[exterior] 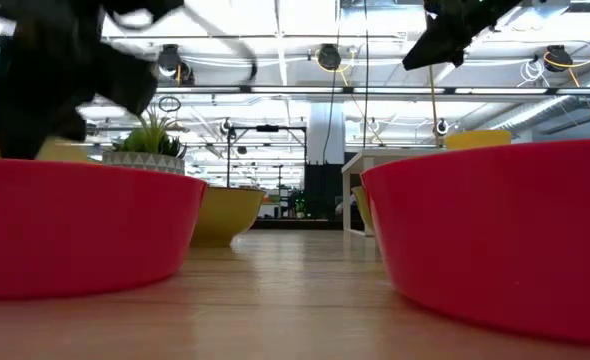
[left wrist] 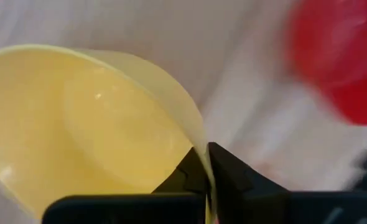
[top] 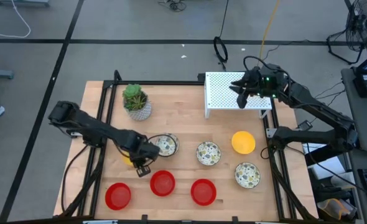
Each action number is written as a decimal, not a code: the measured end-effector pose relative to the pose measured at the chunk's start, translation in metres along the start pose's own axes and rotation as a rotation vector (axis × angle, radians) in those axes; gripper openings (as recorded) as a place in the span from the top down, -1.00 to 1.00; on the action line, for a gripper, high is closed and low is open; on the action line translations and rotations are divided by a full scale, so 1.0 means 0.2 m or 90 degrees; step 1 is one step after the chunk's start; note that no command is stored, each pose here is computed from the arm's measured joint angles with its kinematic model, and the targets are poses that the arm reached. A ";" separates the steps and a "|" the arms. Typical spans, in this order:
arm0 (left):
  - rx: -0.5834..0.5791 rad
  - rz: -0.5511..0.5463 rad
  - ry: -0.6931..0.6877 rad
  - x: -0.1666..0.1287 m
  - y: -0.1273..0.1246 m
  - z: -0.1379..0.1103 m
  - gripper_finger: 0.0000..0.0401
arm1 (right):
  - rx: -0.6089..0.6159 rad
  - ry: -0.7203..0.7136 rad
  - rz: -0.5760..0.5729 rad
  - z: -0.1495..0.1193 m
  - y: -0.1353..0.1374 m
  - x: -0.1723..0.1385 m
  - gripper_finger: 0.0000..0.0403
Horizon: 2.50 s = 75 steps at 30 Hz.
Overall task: Pick & Place Mini bowls
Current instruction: Stack the yellow bowl on the yellow bowls on the shelf
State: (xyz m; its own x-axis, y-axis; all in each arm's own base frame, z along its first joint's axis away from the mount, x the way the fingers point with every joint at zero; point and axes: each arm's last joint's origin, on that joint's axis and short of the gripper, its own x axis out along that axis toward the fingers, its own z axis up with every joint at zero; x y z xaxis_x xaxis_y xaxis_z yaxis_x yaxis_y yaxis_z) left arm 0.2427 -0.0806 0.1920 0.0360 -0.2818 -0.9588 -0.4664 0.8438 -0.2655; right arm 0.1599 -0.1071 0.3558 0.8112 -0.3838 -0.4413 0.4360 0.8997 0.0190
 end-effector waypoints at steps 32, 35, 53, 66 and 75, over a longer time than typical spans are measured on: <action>0.753 -0.386 -0.556 -0.32 -0.11 0.46 0.97 | -0.122 -0.215 0.619 -0.35 0.72 0.45 -0.03; 0.799 -0.394 -0.585 -0.33 -0.11 0.49 0.93 | -0.104 -0.179 0.667 -0.37 0.74 0.49 -0.03; 0.873 -0.410 -0.603 -0.36 -0.09 0.53 0.97 | -0.128 -0.142 0.871 -0.38 0.85 0.62 0.40; 0.829 -0.371 -0.618 -0.36 -0.12 0.53 0.49 | -0.124 -0.114 0.910 -0.39 0.86 0.61 0.98; 0.761 -0.293 -0.641 -0.34 -0.17 0.52 -0.09 | -0.083 -0.086 0.882 -0.39 0.83 0.63 1.00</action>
State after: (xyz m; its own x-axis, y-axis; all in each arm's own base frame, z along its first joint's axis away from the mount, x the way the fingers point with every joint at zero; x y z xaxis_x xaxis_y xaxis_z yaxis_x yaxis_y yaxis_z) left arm 0.3469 -0.0419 0.2564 0.7250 -0.6054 -0.3285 0.6424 0.7664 0.0053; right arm 0.3034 0.0099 0.2340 0.5813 0.8125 -0.0432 -0.7743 0.5688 0.2773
